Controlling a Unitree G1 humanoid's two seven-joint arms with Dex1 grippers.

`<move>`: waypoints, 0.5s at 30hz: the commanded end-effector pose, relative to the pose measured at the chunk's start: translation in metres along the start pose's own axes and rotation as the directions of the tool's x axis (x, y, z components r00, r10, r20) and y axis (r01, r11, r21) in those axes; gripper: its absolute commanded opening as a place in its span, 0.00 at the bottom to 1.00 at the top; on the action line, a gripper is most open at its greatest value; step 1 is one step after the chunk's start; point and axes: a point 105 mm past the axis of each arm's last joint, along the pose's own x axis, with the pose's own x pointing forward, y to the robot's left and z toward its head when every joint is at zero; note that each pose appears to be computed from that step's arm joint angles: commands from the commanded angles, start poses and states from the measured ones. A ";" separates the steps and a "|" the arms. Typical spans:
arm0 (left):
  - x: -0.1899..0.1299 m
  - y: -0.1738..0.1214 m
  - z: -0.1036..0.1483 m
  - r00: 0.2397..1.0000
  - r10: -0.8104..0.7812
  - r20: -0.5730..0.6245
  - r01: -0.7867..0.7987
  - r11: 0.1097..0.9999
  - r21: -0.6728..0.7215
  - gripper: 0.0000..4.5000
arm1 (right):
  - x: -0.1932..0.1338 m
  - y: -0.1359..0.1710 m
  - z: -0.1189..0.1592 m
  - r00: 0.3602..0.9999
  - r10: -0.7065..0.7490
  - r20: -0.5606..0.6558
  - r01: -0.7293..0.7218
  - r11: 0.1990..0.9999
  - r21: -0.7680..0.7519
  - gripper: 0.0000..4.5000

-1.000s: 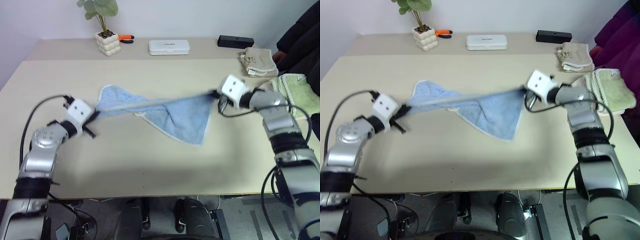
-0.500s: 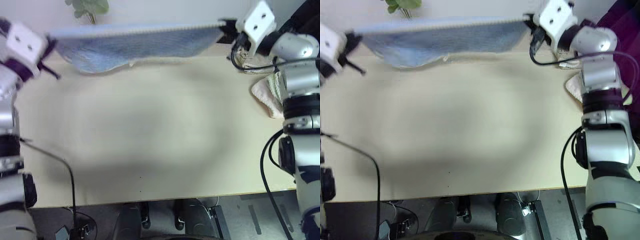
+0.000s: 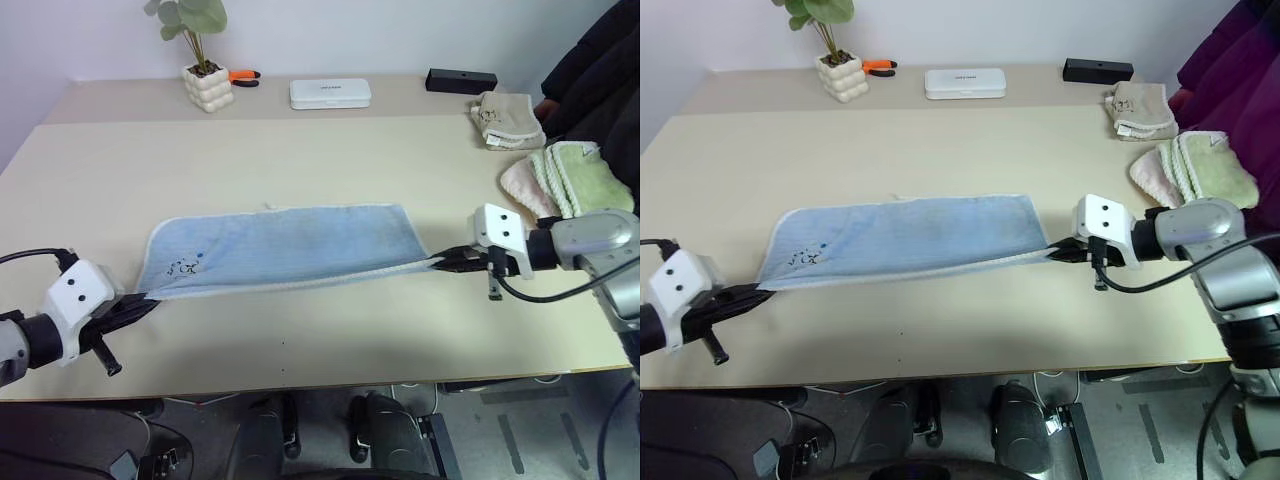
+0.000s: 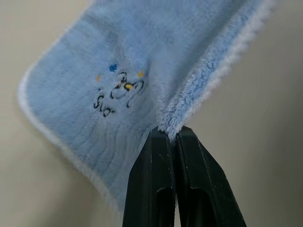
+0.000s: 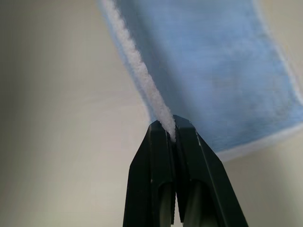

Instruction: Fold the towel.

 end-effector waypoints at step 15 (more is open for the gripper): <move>0.062 0.093 -0.001 0.981 0.186 0.051 -0.190 0.978 0.085 0.00 | 0.044 -0.093 0.001 0.956 -0.293 0.020 0.294 0.949 -0.113 0.00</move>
